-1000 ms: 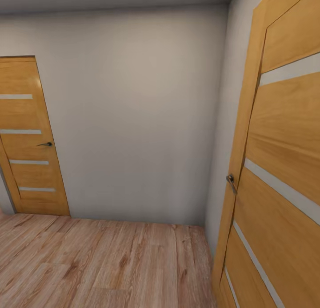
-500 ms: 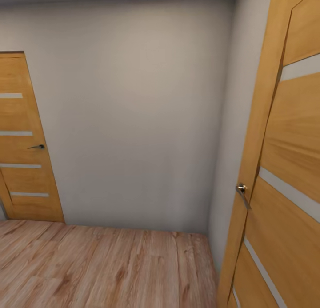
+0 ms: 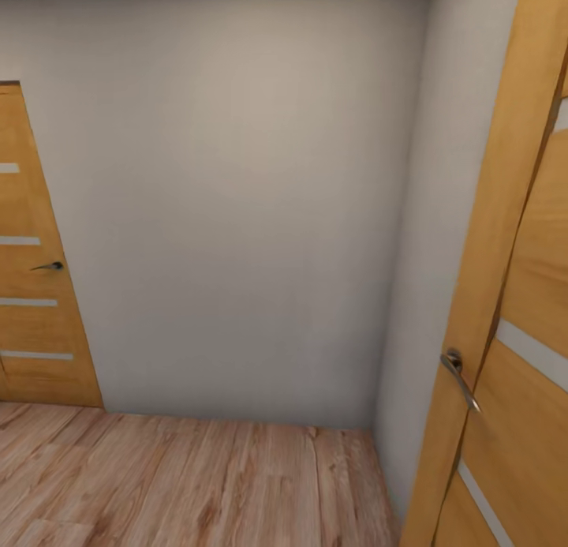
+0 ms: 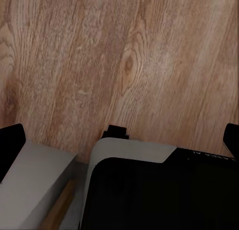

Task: Move the two storage containers from the living room to the garage. In the garage, place one container on the floor and stack the other container on top of it (either order is fine).

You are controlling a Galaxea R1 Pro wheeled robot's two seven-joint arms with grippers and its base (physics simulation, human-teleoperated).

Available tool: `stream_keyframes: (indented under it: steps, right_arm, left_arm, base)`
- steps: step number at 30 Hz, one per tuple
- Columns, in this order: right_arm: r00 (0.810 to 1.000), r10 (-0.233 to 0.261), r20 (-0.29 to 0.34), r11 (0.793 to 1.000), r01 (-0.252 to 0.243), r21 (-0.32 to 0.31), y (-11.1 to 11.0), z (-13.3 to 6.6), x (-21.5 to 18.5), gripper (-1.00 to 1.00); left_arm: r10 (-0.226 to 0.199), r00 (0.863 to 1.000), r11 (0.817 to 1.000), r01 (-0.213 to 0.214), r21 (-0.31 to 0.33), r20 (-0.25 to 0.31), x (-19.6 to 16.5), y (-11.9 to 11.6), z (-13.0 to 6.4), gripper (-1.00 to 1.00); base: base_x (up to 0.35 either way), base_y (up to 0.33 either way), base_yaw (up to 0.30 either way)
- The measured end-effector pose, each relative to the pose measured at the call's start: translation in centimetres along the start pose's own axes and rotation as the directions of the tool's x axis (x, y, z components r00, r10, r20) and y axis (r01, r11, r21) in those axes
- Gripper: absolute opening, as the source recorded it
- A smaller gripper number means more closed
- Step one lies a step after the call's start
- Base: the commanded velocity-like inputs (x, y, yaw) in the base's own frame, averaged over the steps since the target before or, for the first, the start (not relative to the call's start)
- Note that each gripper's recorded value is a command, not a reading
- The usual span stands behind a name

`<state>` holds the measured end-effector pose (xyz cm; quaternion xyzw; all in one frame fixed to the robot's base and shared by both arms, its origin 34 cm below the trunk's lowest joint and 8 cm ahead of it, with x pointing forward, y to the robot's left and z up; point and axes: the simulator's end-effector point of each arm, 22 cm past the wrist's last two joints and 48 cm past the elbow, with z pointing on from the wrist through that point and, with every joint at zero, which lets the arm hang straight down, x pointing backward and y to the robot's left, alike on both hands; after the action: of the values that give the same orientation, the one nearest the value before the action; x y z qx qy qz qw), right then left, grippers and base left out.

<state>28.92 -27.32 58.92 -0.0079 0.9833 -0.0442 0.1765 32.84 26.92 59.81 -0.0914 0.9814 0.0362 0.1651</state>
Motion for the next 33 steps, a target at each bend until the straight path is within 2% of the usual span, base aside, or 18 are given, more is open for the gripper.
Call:
stream_keyframes:
  steps: [19, 33]
  right_arm:
    - [1.0, 0.002, 0.0, 1.0, -0.002, -0.002, 0.18, -0.01, -0.01, 1.0]
    - [1.0, 0.0, -0.006, 1.0, 0.0, -0.001, 0.11, 0.01, 0.23, 1.0]
  left_arm:
    - [0.0, 1.0, 1.0, 0.0, -0.001, 0.0, -0.02, 0.1, 0.01, 1.0]
    - [0.001, 1.0, 1.0, -0.001, -0.003, -0.005, 0.21, 0.16, 0.05, 1.0]
  base:
    - [0.321, 0.0, 0.0]
    - [0.321, 0.0, 0.244]
